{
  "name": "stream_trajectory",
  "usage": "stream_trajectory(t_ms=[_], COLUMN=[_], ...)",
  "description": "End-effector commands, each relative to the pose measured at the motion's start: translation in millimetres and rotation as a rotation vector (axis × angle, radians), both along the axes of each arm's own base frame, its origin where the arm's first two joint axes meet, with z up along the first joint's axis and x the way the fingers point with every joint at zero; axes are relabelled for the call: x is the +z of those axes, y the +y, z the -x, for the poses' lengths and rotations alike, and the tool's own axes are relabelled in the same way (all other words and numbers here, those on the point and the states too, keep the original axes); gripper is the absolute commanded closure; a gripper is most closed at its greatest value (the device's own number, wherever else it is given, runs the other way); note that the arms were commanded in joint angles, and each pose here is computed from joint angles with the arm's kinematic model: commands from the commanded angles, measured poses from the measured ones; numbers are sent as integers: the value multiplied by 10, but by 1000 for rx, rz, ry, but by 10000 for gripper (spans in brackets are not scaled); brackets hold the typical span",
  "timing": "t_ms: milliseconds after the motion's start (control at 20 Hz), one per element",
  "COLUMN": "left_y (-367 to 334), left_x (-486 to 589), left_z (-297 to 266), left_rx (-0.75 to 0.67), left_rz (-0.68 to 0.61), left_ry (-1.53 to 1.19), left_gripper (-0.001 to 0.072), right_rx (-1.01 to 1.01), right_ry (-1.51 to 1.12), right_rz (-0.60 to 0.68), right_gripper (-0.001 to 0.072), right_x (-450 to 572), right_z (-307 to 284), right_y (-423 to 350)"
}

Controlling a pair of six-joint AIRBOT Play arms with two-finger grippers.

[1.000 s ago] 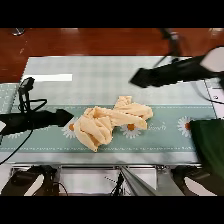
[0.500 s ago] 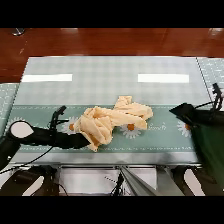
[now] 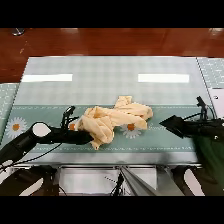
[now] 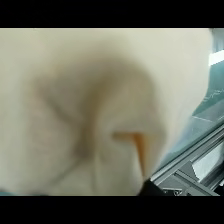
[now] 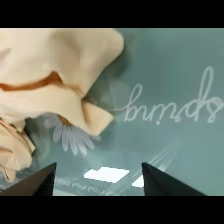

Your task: Fold the shirts.

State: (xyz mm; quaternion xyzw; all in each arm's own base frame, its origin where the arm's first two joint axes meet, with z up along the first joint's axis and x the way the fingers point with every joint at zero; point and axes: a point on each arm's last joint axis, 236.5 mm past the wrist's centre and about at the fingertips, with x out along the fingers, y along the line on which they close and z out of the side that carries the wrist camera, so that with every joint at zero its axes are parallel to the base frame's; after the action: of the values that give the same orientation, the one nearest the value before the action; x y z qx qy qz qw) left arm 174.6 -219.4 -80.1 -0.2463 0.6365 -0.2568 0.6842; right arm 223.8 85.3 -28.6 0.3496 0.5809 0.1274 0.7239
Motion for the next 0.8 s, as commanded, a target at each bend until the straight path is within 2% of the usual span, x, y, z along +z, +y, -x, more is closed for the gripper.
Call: stream_trajectory(t_ms=[0,100,500,550,600,650,750], left_y=[4,2,-57,-58,-61,-66,-69], left_x=[-20,-20,46,52,69,135,520], left_z=[-28,-27,-66,-83,-115,-192,-499], left_rx=[-4,-4,21,25,30,37,59], left_rz=[-4,-3,30,31,32,40,88], left_ry=[-10,-9,-4,-9,-18,-35,-122], left_gripper=[690,689,689,689,689,689,689], right_rx=[66,75,247,270,291,323,384], right_ry=[11,-2,46,51,50,29,-67], right_rz=[10,-18,29,29,29,23,35], right_gripper=[105,105,119,260,547,688,689], right_x=[-136,-191,-570,-591,-583,-508,-115], right_z=[-20,-153,-453,-458,-469,-505,-724], right_y=[261,475,1061,1135,1188,1231,1224])
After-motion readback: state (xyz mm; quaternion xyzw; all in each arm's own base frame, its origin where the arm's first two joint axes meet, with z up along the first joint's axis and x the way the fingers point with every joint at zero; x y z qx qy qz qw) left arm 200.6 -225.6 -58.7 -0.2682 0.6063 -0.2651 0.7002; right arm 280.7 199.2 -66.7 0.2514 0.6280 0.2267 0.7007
